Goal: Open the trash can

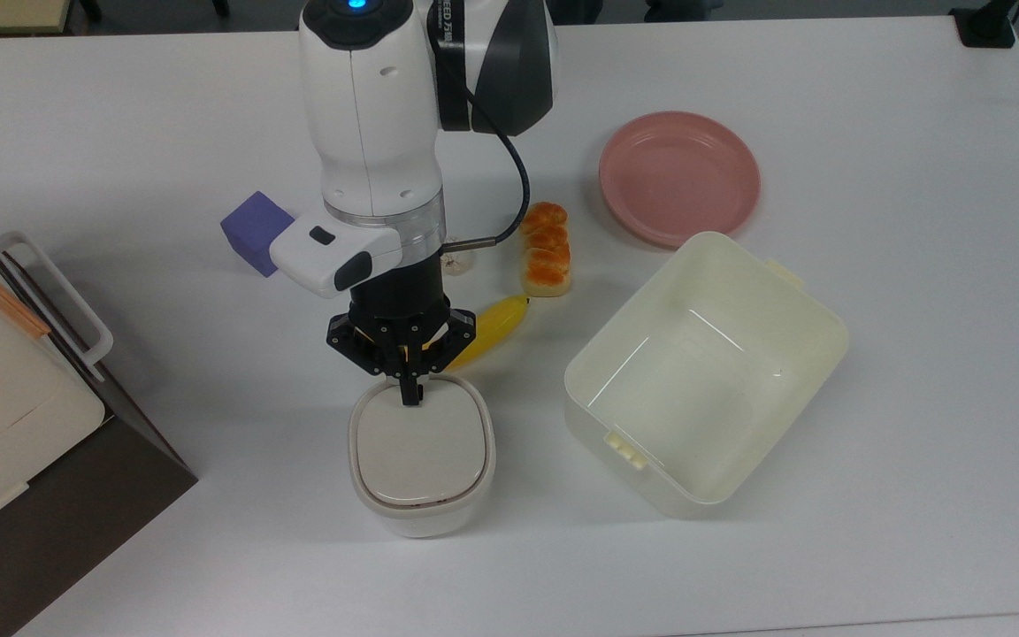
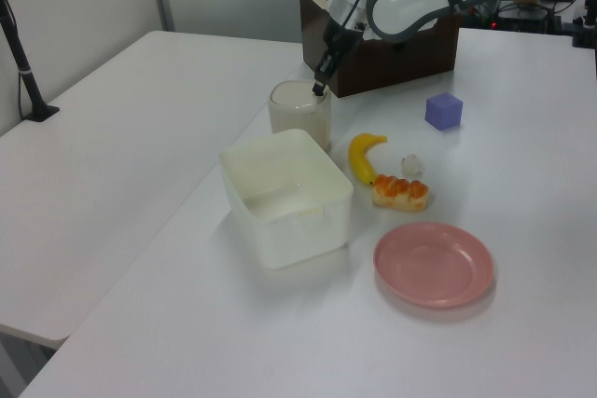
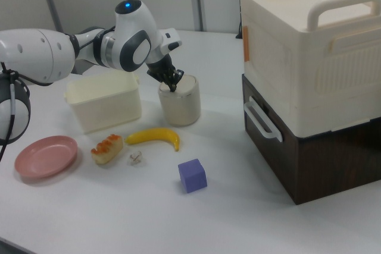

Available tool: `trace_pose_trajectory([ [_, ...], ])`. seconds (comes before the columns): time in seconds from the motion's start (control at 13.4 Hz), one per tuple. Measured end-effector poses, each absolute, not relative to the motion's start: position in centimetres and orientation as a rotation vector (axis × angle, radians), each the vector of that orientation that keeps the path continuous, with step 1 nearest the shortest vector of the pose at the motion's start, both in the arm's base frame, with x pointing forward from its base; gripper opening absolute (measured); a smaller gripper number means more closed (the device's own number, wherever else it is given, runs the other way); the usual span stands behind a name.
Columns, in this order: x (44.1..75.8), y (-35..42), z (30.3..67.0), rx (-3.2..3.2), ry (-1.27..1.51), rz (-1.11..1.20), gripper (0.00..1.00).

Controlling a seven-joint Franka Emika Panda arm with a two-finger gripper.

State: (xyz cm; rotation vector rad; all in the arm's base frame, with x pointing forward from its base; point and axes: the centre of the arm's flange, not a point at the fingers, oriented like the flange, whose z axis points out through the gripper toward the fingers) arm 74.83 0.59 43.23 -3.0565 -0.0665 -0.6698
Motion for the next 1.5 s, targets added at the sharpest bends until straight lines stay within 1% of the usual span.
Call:
trace_pose_trajectory([
  [0.52, 74.8, 0.6, 43.5, -3.060, -0.073, -0.674, 0.01],
  [0.6, 74.6, 0.4, 44.4, -3.060, -0.068, -0.674, 0.01],
  [0.82, 72.7, -0.6, 49.6, -3.051, -0.024, -0.611, 0.03],
  [0.9, 71.0, -1.1, 52.2, -3.054, -0.012, -0.530, 0.11],
  [1.05, 68.7, -1.4, 54.5, -3.065, -0.012, -0.391, 0.31],
  [1.12, 67.2, -1.6, 55.8, -3.070, -0.012, -0.300, 0.45],
  [1.27, 65.5, -1.8, 57.0, -3.074, -0.012, -0.199, 0.66],
  [1.35, 64.4, -2.1, 57.6, -3.076, -0.005, -0.130, 0.83],
  [1.42, 63.5, -2.6, 57.9, -3.087, 0.002, -0.076, 0.96],
  [1.5, 63.2, -2.9, 57.9, -3.105, 0.003, -0.049, 1.00],
])
